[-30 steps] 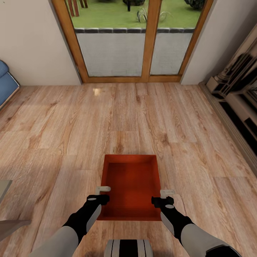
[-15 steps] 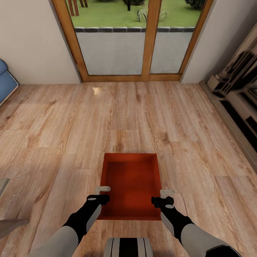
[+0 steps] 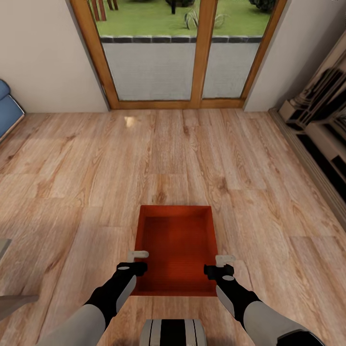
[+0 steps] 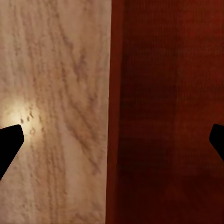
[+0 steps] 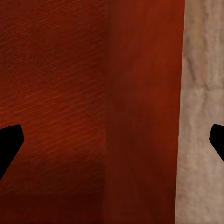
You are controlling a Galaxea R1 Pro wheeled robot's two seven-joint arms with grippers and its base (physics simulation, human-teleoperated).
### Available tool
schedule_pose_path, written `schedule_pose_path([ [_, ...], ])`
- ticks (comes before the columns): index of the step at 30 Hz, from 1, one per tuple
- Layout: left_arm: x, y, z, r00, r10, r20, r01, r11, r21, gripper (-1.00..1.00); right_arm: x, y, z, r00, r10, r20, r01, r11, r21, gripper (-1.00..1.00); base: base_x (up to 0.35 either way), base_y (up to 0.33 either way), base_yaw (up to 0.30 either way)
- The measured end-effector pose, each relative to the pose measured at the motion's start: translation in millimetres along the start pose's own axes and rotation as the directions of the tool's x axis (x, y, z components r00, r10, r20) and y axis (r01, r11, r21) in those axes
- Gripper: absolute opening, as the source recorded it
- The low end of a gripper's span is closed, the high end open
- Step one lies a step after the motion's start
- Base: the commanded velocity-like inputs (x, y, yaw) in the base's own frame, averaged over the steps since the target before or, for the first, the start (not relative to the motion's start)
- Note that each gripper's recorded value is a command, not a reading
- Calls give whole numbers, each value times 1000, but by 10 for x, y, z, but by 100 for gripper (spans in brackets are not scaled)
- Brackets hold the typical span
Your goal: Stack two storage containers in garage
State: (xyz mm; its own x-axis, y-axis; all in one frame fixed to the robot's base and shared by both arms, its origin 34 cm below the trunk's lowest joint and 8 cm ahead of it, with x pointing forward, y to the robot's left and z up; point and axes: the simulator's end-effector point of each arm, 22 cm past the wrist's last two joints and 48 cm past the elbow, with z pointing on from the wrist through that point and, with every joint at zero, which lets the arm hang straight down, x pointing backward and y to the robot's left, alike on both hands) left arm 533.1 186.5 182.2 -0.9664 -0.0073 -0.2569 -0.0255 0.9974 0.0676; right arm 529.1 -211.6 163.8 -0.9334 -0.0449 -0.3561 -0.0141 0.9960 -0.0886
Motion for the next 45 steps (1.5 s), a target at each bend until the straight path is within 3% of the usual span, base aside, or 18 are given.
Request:
schedule_pose_path([
  [45,3,-33,11,1000,-2,2,2,1000,5,100,4,-5,16,1000,1,2,-1,1000,2,100,0,0,0],
])
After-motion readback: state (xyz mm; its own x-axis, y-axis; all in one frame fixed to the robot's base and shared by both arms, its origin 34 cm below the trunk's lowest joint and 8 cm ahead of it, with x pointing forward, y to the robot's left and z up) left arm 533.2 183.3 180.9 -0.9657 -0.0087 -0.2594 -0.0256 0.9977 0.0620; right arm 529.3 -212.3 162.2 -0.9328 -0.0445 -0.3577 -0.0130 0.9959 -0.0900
